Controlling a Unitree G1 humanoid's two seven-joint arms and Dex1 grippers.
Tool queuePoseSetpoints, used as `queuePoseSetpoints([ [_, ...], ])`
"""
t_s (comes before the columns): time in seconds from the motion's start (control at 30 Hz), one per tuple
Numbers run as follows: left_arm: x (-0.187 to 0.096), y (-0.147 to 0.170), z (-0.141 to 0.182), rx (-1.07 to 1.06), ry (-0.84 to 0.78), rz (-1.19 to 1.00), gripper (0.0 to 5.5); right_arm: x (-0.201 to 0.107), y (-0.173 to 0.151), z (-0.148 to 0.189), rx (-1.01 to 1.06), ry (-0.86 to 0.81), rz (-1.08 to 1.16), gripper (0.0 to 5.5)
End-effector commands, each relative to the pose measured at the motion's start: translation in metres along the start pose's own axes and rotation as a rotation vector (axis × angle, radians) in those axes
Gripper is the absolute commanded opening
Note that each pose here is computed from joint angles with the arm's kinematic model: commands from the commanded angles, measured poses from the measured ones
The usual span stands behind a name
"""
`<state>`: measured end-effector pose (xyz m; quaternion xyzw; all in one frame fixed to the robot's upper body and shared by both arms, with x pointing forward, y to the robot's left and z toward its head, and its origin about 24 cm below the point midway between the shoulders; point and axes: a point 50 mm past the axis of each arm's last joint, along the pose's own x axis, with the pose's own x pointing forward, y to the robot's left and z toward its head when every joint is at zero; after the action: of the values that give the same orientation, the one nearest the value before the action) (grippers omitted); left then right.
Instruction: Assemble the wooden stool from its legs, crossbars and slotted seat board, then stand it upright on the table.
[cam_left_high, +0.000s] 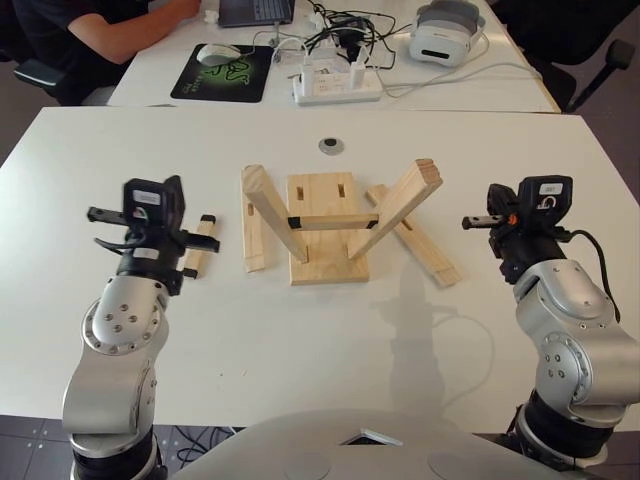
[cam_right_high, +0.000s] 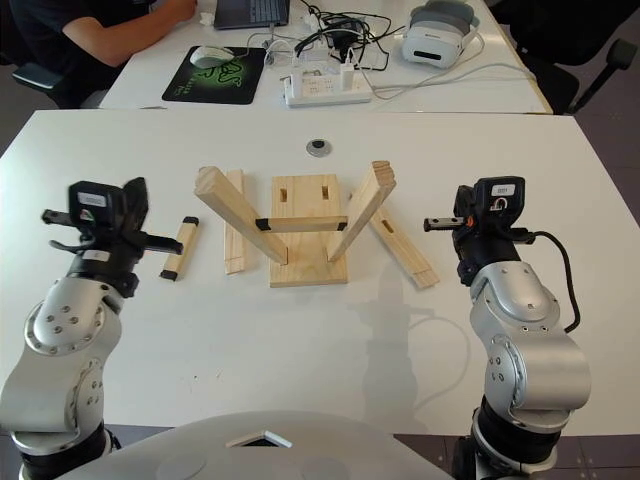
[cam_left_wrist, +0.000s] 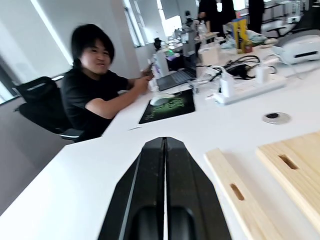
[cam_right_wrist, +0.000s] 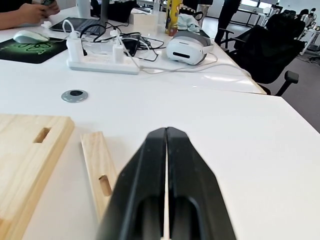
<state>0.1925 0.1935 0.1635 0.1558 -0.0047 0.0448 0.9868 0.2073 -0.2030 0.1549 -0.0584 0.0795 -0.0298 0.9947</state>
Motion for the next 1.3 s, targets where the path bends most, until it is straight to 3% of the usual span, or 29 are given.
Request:
queuePoseSetpoints([
  [0.03,0.0,-0.022,0.008,-0.096,-0.058,-0.151,0.01,0.0,0.023,0.005,0.08,-0.029,0.161,0.0],
  [0.13,-0.011,-0.083,0.02,-0.171,-0.1,-0.593,0.01,-0.015,0.077,0.013,0.133,-0.047,0.612,0.0],
  [0.23,-0.01,-0.091,0.02,-0.078,-0.092,-0.669,0.01,-0.029,0.097,0.015,0.154,-0.048,0.79,0.0],
  [0.37,0.003,-0.064,0.006,0.002,-0.016,-0.467,0.01,-0.012,0.073,0.002,0.143,0.029,0.579,0.0],
  [0.5,0.012,-0.032,-0.008,0.042,0.041,-0.268,0.01,0.005,0.028,-0.01,0.074,0.079,0.226,0.0],
  [0.67,0.032,0.004,-0.004,-0.113,-0.032,-0.09,0.01,0.016,0.015,-0.026,0.079,0.1,0.159,0.0],
  [0.9,0.073,0.008,0.073,-0.693,-0.317,-0.448,0.01,0.035,0.01,-0.051,0.077,0.088,0.107,0.0],
  [1.13,0.077,0.025,0.125,-0.685,-0.367,-0.784,0.01,0.043,0.019,-0.065,0.067,0.081,0.126,0.0],
  [1.3,0.069,0.014,0.14,-0.627,-0.355,-0.97,0.01,0.044,0.028,-0.068,0.053,0.076,0.156,0.0],
])
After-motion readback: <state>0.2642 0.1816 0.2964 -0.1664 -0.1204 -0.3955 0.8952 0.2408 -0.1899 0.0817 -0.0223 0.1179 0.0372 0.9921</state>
